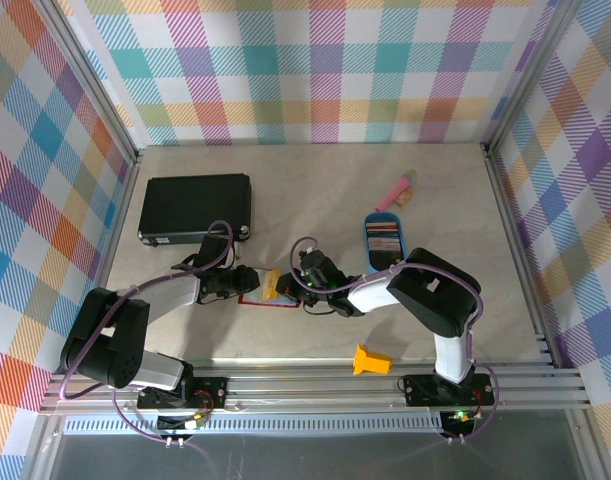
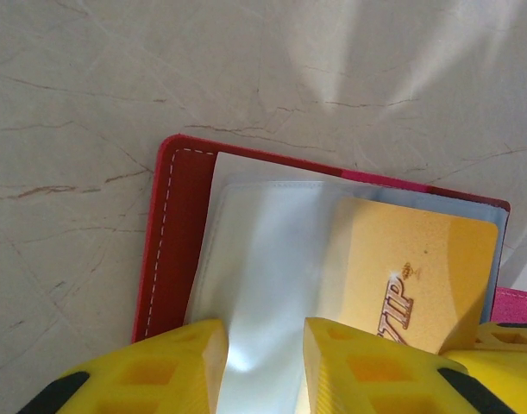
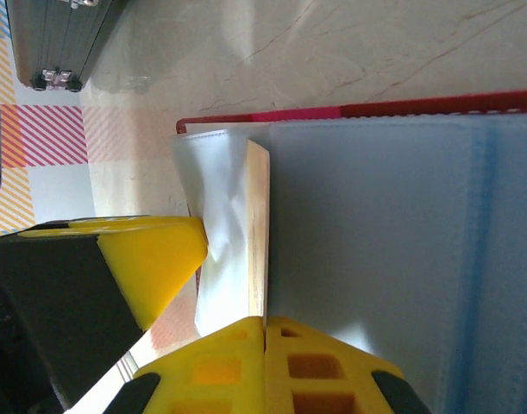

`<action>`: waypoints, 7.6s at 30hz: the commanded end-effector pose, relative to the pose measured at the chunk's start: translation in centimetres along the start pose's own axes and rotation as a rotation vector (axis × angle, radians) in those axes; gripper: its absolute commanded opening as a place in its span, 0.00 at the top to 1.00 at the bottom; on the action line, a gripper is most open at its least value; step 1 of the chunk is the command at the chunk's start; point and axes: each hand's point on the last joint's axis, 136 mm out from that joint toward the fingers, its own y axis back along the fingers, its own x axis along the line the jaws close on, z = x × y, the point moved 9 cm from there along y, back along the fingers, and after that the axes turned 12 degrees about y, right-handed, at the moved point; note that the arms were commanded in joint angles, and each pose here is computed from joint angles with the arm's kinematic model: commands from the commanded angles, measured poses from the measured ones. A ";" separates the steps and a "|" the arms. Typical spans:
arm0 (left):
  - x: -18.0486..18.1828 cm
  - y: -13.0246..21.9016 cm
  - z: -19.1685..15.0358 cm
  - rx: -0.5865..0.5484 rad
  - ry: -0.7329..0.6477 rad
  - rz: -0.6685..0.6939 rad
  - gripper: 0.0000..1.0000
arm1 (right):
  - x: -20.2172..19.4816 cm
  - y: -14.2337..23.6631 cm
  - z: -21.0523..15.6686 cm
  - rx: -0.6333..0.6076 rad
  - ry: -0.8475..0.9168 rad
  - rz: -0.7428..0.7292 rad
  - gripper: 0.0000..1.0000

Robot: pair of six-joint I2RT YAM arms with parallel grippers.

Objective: Put the credit cards into the card holder

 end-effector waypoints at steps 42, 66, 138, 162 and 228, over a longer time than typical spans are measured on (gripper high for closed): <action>0.8 0.6 -0.8 0.012 0.007 -0.007 0.66 | 3.3 10.0 2.8 0.111 0.257 -0.439 0.54; -1.3 3.2 0.0 -0.039 0.058 -0.093 0.57 | -1.0 7.3 5.0 0.357 0.183 -0.336 0.65; -3.6 -4.2 -2.5 0.167 0.128 -0.340 1.00 | 1.2 6.9 4.6 0.295 0.183 -0.557 0.49; -3.2 -4.1 -3.4 0.142 0.131 -0.114 1.00 | -0.1 4.3 4.6 0.348 0.172 -0.562 0.53; -3.3 -4.3 -3.5 0.160 0.131 -0.127 1.00 | -0.5 2.1 5.0 0.361 0.214 -0.551 0.51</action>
